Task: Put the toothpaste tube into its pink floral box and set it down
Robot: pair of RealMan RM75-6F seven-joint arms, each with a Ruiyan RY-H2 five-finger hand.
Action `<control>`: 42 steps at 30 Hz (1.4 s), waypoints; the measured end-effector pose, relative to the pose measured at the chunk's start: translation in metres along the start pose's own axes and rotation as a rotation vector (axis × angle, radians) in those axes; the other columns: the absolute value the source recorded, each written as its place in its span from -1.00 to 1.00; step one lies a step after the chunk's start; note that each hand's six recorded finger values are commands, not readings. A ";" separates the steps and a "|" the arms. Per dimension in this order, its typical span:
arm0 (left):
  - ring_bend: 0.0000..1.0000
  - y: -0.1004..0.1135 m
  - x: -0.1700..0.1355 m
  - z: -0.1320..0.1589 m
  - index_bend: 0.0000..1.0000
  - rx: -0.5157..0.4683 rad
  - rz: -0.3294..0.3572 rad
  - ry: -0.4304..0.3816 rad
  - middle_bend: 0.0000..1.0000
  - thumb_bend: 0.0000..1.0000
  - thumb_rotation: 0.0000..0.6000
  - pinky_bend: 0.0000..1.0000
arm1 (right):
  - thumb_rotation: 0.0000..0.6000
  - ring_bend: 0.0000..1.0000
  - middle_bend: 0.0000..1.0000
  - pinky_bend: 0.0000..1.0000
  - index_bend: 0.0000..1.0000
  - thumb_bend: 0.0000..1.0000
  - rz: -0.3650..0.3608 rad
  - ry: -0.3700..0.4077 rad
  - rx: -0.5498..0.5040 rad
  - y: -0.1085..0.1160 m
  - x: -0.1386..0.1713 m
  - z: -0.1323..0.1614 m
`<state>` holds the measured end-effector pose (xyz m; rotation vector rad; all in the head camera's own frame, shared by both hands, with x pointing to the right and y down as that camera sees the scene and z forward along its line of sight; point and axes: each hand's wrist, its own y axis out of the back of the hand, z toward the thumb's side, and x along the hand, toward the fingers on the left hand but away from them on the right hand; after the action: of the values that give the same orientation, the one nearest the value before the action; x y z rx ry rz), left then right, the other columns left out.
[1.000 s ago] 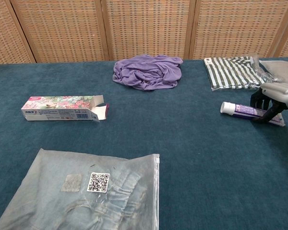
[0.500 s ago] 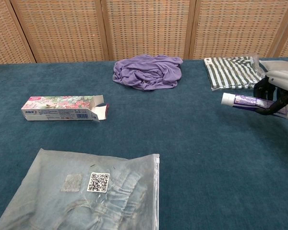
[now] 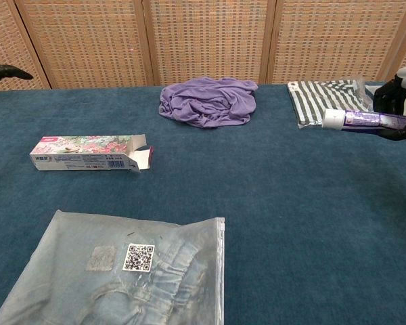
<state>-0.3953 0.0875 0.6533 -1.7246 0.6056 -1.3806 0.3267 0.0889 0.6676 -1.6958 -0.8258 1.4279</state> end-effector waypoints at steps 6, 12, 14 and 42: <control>-1.00 -0.025 0.045 0.034 -1.00 -0.011 -0.068 -0.063 -1.00 -0.67 1.00 -1.00 | 1.00 -0.03 0.18 -0.04 0.19 0.18 0.010 -0.022 0.024 0.003 0.002 -0.006; -1.00 -0.043 0.076 0.057 -1.00 -0.009 -0.120 -0.069 -1.00 -0.67 1.00 -1.00 | 1.00 -0.03 0.18 -0.04 0.20 0.18 0.012 -0.027 0.033 0.004 0.004 -0.008; -1.00 -0.045 0.083 0.059 -1.00 -0.010 -0.129 -0.057 -1.00 -0.67 1.00 -1.00 | 1.00 -0.03 0.18 -0.04 0.19 0.18 0.009 -0.028 0.037 0.005 0.005 -0.009; -0.11 -0.022 0.097 0.082 -0.02 -0.253 0.002 -0.084 0.08 -0.40 1.00 -0.10 | 1.00 -0.03 0.18 -0.04 0.19 0.18 -0.052 0.018 0.125 0.047 0.010 0.007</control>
<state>-0.2928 0.0488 0.7208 -1.9707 0.7606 -1.2656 0.3216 0.0746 0.6214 -1.5796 -0.7500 1.3978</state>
